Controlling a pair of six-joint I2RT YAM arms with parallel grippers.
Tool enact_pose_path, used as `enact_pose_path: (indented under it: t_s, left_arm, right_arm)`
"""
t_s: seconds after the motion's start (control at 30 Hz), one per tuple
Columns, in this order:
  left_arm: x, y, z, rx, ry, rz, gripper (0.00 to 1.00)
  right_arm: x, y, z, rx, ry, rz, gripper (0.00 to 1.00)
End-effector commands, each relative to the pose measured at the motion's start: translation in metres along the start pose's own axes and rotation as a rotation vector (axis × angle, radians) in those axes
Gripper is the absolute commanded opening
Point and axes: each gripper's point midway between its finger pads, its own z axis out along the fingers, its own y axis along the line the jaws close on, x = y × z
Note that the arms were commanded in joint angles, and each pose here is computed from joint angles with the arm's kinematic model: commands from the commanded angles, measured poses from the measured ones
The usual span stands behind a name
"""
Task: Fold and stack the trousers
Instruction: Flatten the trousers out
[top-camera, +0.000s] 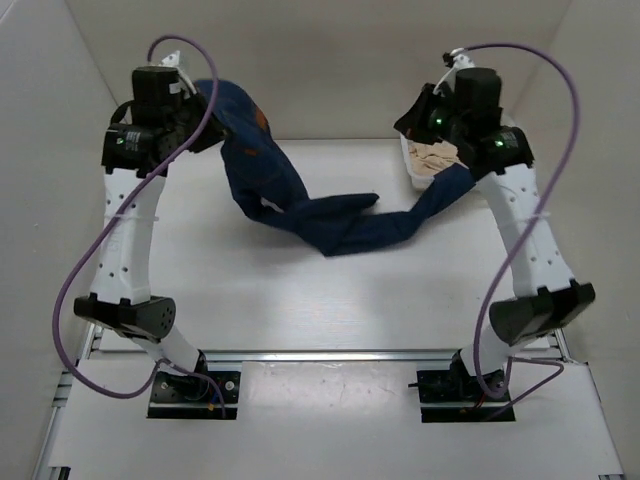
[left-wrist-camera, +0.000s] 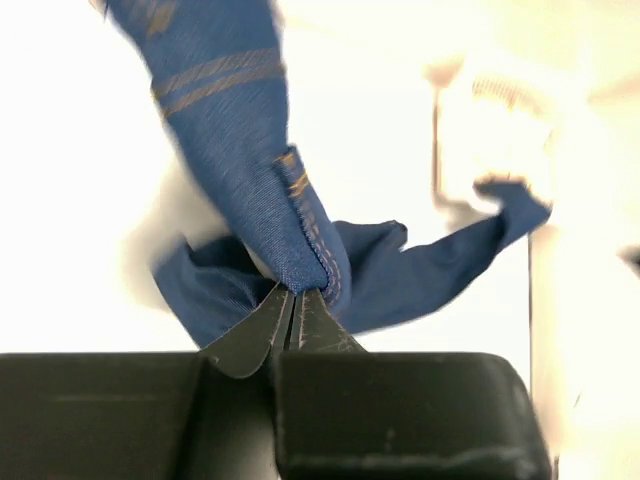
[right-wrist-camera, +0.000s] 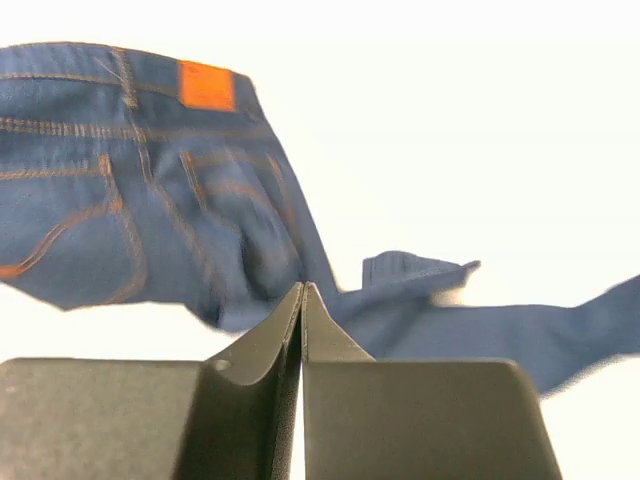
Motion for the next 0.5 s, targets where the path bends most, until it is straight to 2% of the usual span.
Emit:
enact_pose_path:
  t_s: [0.0, 0.03, 0.07, 0.1, 0.13, 0.23, 0.27, 0.3, 0.33, 0.37, 0.43, 0.47]
  left_arm:
    - [-0.011, -0.003, -0.043, 0.044, -0.055, -0.019, 0.1]
    - [0.003, 0.013, -0.034, 0.007, -0.021, -0.057, 0.1]
    - [0.007, 0.012, -0.051, 0.02, -0.044, -0.065, 0.1]
    - [0.009, 0.017, -0.052, 0.021, -0.061, -0.067, 0.1]
    - [0.032, 0.035, -0.039, -0.034, -0.015, -0.091, 0.1]
    - [0.047, 0.049, -0.046, -0.063, -0.035, -0.106, 0.1]
    - [0.054, 0.055, -0.041, -0.086, -0.016, -0.109, 0.1]
    - [0.052, 0.058, -0.041, -0.093, -0.021, -0.115, 0.1]
    - [0.055, 0.06, -0.041, -0.1, -0.01, -0.105, 0.1]
    - [0.054, 0.061, -0.043, -0.109, -0.016, -0.105, 0.1]
    - [0.044, 0.059, -0.054, -0.114, -0.055, -0.091, 0.1]
    - [0.047, 0.061, -0.055, -0.122, -0.041, -0.092, 0.1]
  right_arm:
    - [-0.017, 0.01, -0.051, 0.025, -0.059, -0.087, 0.0]
    - [-0.008, 0.005, -0.065, 0.042, -0.061, -0.099, 0.0]
    - [0.002, -0.001, -0.07, 0.06, -0.049, -0.096, 0.0]
    - [0.013, -0.006, -0.072, 0.066, -0.034, -0.103, 0.0]
    - [0.044, -0.018, -0.072, 0.075, 0.02, -0.094, 0.0]
    - [0.098, -0.034, -0.066, 0.07, 0.128, -0.036, 0.01]
    - [0.14, -0.05, -0.054, 0.086, 0.231, 0.0, 0.22]
    - [0.159, -0.044, -0.051, 0.025, 0.291, 0.035, 0.42]
    - [0.167, -0.04, -0.044, -0.015, 0.296, 0.058, 0.63]
    - [0.189, -0.044, -0.036, -0.016, 0.348, 0.122, 0.87]
    - [0.204, -0.041, -0.015, -0.043, 0.391, 0.192, 0.98]
    - [0.202, -0.035, -0.013, -0.058, 0.382, 0.195, 1.0]
